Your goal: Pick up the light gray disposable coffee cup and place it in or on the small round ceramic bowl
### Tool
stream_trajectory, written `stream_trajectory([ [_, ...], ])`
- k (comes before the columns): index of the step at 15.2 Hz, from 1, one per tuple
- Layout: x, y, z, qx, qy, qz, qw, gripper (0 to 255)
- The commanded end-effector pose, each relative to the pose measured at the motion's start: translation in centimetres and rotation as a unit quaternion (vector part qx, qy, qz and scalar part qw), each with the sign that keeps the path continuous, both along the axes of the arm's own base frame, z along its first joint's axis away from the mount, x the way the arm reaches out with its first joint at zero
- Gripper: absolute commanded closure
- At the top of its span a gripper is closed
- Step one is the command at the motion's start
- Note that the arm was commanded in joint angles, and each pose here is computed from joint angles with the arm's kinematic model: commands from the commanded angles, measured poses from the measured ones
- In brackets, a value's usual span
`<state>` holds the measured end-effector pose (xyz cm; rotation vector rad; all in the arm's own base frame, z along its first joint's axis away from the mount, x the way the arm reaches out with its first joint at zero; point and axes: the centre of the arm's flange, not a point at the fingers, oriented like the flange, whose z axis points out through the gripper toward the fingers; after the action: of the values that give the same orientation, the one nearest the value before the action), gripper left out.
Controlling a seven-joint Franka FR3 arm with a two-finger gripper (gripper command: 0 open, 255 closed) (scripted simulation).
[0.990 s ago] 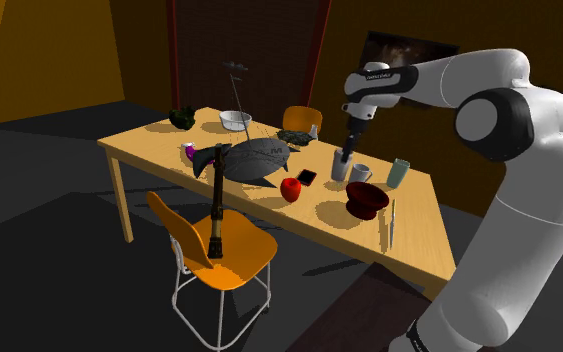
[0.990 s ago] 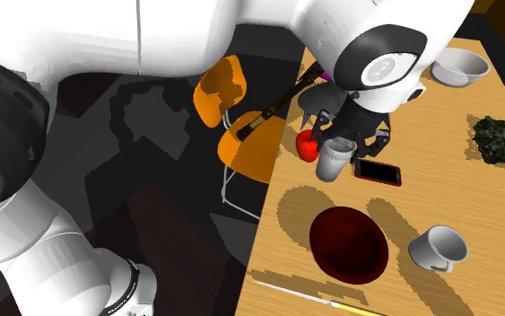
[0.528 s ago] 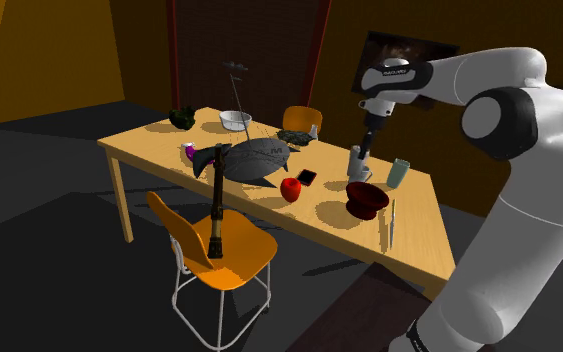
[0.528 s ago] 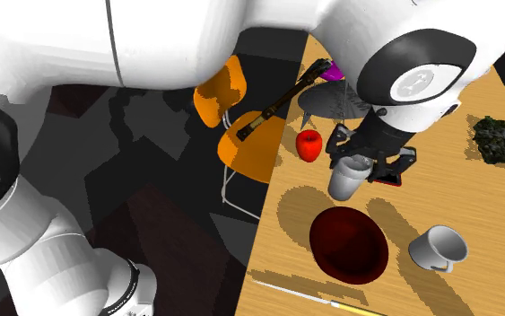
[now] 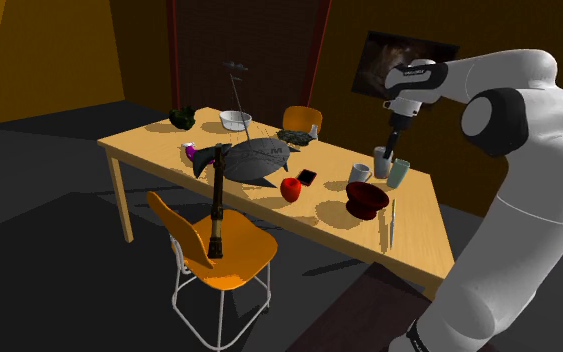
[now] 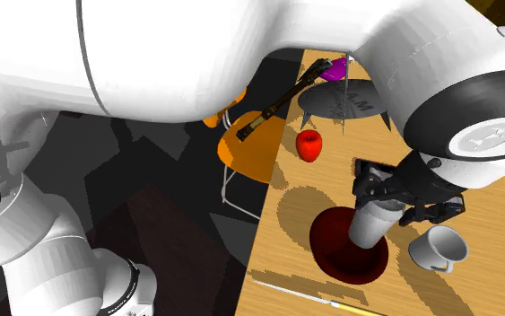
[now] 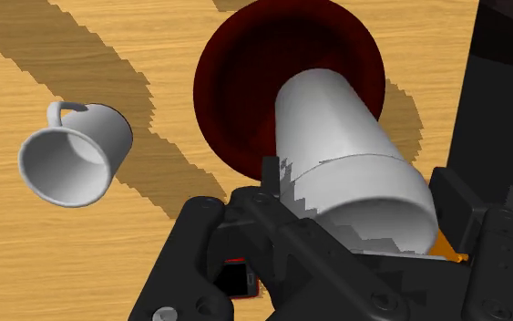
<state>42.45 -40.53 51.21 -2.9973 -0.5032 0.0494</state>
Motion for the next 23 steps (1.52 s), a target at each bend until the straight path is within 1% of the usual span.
stream_trajectory([
  [1,-0.2,-0.2,-0.8,0.0,0.0,0.001,1.0,255],
  [17,-0.2,-0.2,-9.3,0.0,0.0,0.001,1.0,255],
  [23,-0.2,-0.2,-9.6,0.0,0.0,0.001,1.0,255],
])
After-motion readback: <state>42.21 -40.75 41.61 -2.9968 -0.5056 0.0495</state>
